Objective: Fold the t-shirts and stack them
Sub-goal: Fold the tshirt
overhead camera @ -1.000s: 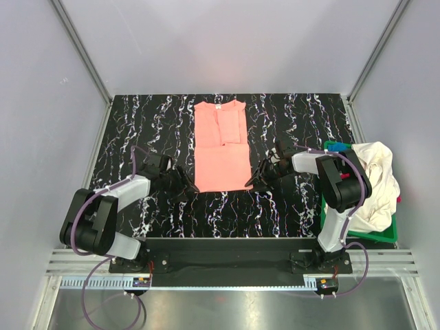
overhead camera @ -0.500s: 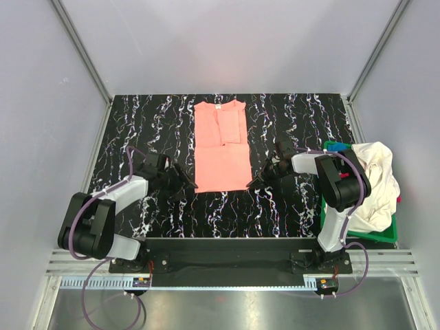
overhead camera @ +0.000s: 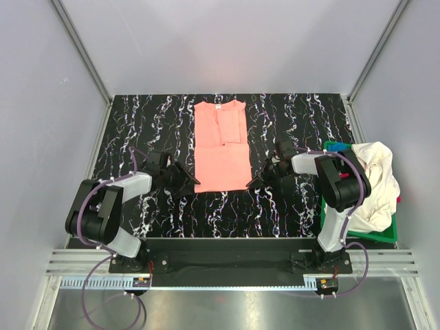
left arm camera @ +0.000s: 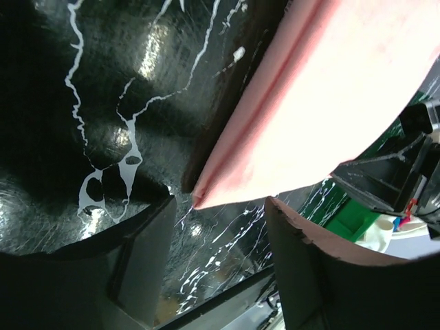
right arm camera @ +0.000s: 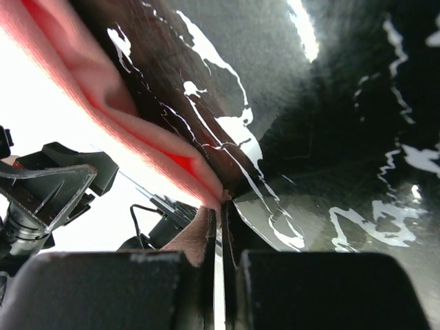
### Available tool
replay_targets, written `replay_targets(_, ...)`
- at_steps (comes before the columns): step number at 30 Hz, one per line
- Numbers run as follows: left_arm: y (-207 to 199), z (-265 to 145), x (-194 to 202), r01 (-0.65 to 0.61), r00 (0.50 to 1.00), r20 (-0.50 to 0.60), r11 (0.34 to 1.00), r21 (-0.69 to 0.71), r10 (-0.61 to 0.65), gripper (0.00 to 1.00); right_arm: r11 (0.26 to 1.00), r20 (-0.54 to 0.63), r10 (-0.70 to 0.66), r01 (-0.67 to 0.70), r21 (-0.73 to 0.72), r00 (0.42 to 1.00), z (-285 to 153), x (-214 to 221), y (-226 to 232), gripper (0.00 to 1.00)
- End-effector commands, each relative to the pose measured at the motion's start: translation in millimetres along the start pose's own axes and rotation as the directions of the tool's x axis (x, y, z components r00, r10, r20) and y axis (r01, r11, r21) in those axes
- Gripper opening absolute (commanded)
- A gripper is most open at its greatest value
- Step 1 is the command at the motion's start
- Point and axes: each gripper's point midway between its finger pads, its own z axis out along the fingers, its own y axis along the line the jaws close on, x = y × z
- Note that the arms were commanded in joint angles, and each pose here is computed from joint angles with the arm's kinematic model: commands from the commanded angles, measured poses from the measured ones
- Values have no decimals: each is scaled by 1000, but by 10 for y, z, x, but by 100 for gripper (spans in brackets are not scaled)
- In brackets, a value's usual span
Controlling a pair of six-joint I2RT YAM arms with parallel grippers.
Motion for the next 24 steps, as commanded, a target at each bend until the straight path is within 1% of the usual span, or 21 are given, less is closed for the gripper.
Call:
replay_targets(1, 163, 83, -42, 37, 999, 5, 995, -91, -36, 61, 999, 61, -7, 5, 35, 998, -30, -51, -50, 0)
replay_targets(2, 243, 49, 10, 51, 999, -9, 989, -136, -53, 63, 1000, 61, -5, 3, 30, 998, -47, -55, -24, 0)
replay_targets(5, 331, -17, 28, 67, 998, 5, 980, -185, -67, 66, 1000, 61, -11, 11, 0, 998, -92, -71, 120, 0)
replay_targets(8, 367, -8, 72, 92, 996, 1, 979, -183, -94, 67, 1000, 49, -4, 5, -18, 999, -98, -71, 187, 0)
replay_targets(10, 410, 31, 124, 112, 993, -21, 976, -188, -118, 65, 1000, 47, 0, 2, -29, 999, -111, -73, 217, 0)
replay_targets(14, 428, 67, 136, 134, 990, -13, 974, -184, -139, 62, 999, 41, 0, 1, -39, 999, -120, -68, 253, 0)
replay_targets(16, 446, 91, 122, 142, 989, -8, 971, -193, -146, 59, 999, 39, 0, 1, -38, 999, -114, -63, 250, 0)
replay_targets(19, 445, 139, 154, 148, 987, -32, 970, -191, -156, 55, 999, 39, -1, 2, -38, 999, -111, -69, 246, 0)
replay_targets(24, 493, 159, 211, 160, 983, -55, 963, -218, -176, 53, 999, 34, -8, 9, -32, 999, -102, -72, 246, 0)
